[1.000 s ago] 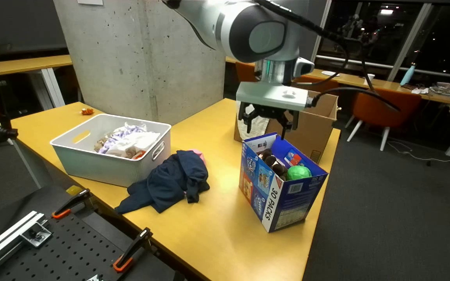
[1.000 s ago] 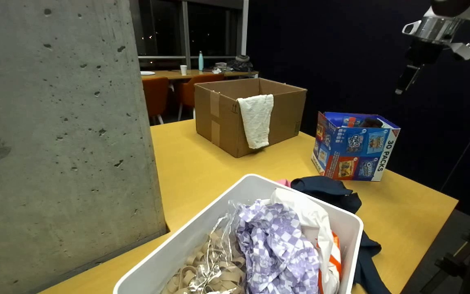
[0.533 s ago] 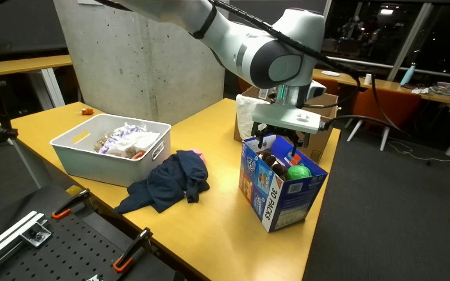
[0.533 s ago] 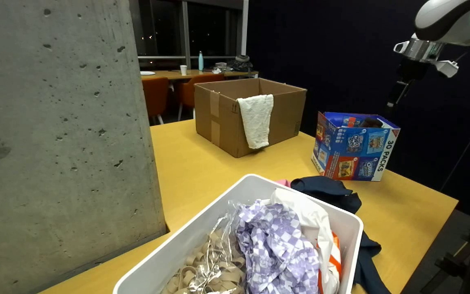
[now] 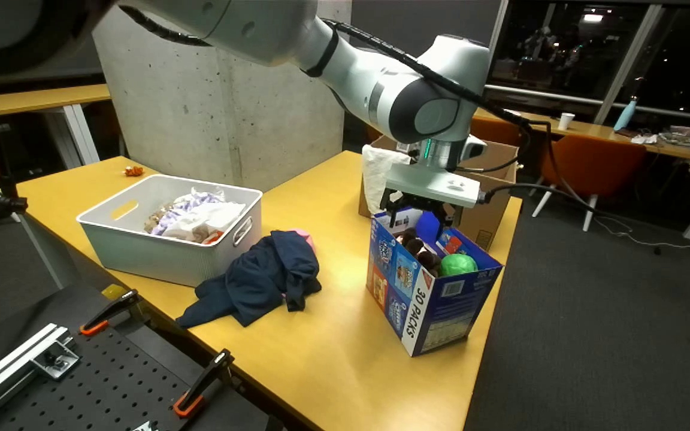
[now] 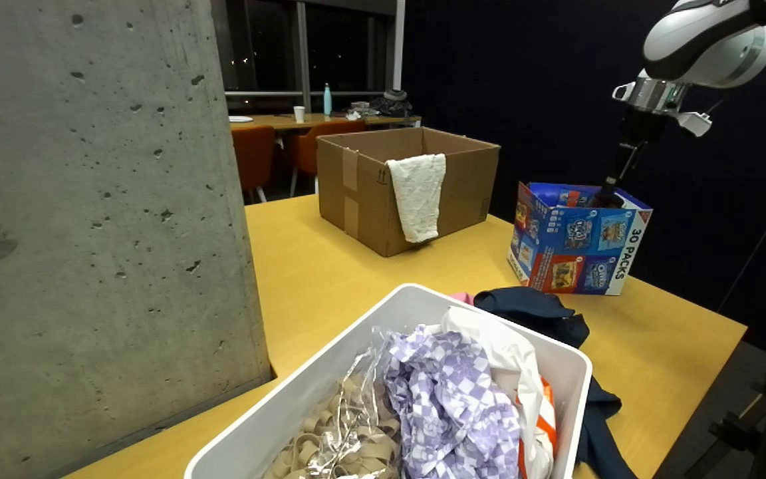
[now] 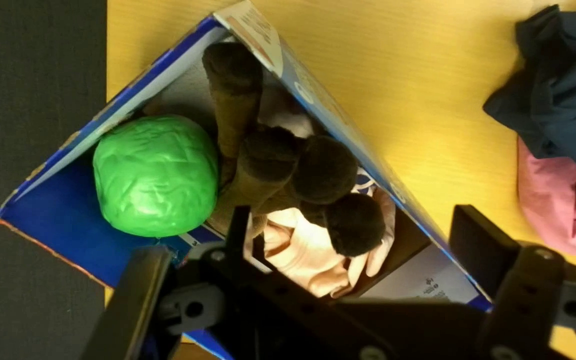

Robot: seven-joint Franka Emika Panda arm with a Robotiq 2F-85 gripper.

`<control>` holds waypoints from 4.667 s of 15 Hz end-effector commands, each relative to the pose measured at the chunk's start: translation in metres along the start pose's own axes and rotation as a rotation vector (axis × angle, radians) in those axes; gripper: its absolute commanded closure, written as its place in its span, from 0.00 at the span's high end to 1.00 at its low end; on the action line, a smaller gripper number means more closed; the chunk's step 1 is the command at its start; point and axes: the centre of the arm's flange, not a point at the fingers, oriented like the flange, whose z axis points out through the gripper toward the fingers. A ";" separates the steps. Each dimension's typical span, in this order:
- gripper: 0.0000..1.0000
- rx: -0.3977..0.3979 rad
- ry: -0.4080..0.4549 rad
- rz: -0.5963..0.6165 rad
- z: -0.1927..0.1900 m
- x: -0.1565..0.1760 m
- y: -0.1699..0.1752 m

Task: Move the laundry and the toy from the box into the washing basket

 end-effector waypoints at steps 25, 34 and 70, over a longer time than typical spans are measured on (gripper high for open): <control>0.04 -0.048 0.051 0.017 -0.071 -0.008 0.006; 0.04 -0.125 0.087 -0.076 -0.145 0.007 -0.109; 1.00 -0.087 -0.183 -0.272 -0.028 0.079 -0.242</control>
